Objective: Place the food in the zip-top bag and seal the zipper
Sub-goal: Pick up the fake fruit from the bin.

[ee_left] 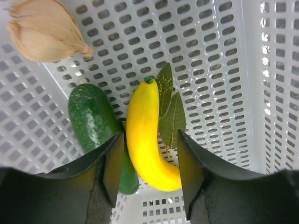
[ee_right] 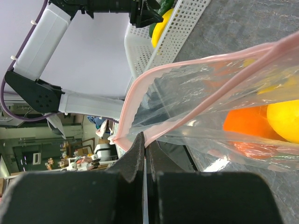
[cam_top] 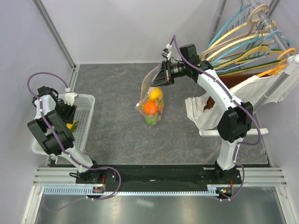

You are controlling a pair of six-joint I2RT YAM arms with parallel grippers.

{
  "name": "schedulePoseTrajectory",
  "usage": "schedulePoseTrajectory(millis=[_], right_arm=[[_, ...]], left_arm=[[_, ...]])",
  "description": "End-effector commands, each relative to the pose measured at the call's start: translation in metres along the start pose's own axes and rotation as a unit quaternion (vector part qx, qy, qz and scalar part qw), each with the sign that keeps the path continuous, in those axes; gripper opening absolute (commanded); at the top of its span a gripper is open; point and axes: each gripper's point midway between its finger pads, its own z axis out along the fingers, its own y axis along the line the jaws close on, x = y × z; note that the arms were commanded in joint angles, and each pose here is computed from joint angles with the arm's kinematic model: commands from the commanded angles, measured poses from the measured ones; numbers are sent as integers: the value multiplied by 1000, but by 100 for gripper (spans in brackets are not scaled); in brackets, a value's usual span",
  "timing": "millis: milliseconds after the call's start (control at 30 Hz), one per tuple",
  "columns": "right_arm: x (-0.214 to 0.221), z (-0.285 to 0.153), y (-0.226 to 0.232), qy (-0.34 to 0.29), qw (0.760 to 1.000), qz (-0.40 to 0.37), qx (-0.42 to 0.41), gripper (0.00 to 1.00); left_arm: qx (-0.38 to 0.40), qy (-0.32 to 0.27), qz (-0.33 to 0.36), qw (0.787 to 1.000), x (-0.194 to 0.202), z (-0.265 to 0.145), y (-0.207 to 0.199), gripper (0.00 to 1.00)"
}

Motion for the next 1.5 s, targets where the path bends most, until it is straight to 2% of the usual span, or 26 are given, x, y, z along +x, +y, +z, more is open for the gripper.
schedulePoseTrajectory(millis=[0,367,1167,1300,1333,1367,1400,1467], right_arm=[[2,-6,14,-5,1000,-25,-6,0],[4,-5,12,-3,1000,-25,-4,0],[3,-3,10,0,1000,-21,-5,0],[3,-3,8,0,1000,-19,-4,0],[3,-2,7,0,1000,-18,-3,0],[4,-2,6,1,1000,-17,-2,0],[5,-2,4,3,1000,-15,-1,0],[7,0,2,5,1000,-12,0,0]], left_arm=[[-3,-49,40,998,-2,-4,5,54],[-10,-49,46,998,6,19,14,57],[15,-25,51,998,21,42,-6,48],[0,-66,46,997,-4,15,0,33],[-3,-100,48,994,-20,-1,-1,30],[14,-112,43,993,-26,-13,-9,23],[0,-143,41,989,-46,-37,-1,20],[20,-208,48,977,-77,-71,-13,17]])
